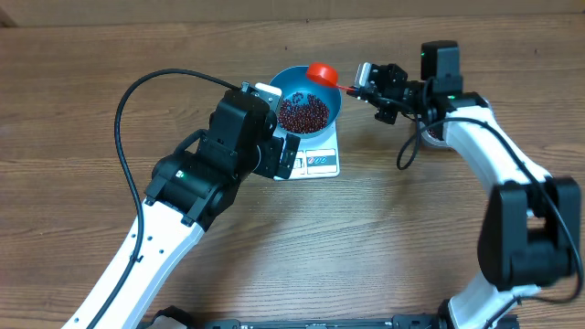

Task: Scoop item into bowl and weigh 150g on scale
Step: 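Raise the empty scoop and move it right back to the bean tub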

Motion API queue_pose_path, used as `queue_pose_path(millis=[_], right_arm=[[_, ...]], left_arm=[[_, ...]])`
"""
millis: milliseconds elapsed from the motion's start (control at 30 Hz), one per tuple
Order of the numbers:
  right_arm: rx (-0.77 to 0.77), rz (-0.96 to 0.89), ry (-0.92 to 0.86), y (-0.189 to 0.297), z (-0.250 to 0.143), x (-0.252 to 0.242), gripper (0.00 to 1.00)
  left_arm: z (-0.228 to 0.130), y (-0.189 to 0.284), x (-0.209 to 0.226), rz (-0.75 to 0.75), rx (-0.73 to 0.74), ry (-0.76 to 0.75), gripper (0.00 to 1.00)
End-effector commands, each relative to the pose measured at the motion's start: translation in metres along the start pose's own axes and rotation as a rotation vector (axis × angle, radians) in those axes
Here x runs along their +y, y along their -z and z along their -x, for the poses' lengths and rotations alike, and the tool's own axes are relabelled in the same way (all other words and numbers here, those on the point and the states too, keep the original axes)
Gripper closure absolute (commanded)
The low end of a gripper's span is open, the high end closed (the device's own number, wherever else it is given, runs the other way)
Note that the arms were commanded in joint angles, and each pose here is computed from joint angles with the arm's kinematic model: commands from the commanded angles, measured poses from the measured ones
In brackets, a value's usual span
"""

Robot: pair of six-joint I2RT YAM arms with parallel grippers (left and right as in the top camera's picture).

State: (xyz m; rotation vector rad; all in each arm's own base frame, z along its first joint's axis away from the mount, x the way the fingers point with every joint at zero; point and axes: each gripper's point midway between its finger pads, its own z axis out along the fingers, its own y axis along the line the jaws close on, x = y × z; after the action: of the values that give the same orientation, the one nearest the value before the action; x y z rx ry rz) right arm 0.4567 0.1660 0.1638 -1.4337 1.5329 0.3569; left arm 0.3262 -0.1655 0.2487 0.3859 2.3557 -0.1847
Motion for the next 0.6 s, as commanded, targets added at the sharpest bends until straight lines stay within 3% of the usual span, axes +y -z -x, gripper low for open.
queue_pose_path(millis=[0, 100, 367, 567], right_arm=[[-0.022, -0.071, 0.043, 0.041, 0.040, -0.011, 0.96], [0.018, -0.118, -0.061, 0.062, 0.047, -0.015, 0.96], [0.132, -0.186, -0.653, 0.127, 0.042, 0.011, 0.96], [0.196, -0.184, -0.958, 0.153, 0.030, 0.038, 0.96]], left_arm=[[0.010, 0.010, -0.001, -0.012, -0.034, -0.013, 0.00], [0.010, 0.010, -0.001, -0.012, -0.034, -0.013, 0.01], [0.010, 0.010, -0.001, -0.012, -0.034, -0.013, 0.01], [0.010, 0.010, -0.001, -0.012, -0.034, -0.013, 0.00]])
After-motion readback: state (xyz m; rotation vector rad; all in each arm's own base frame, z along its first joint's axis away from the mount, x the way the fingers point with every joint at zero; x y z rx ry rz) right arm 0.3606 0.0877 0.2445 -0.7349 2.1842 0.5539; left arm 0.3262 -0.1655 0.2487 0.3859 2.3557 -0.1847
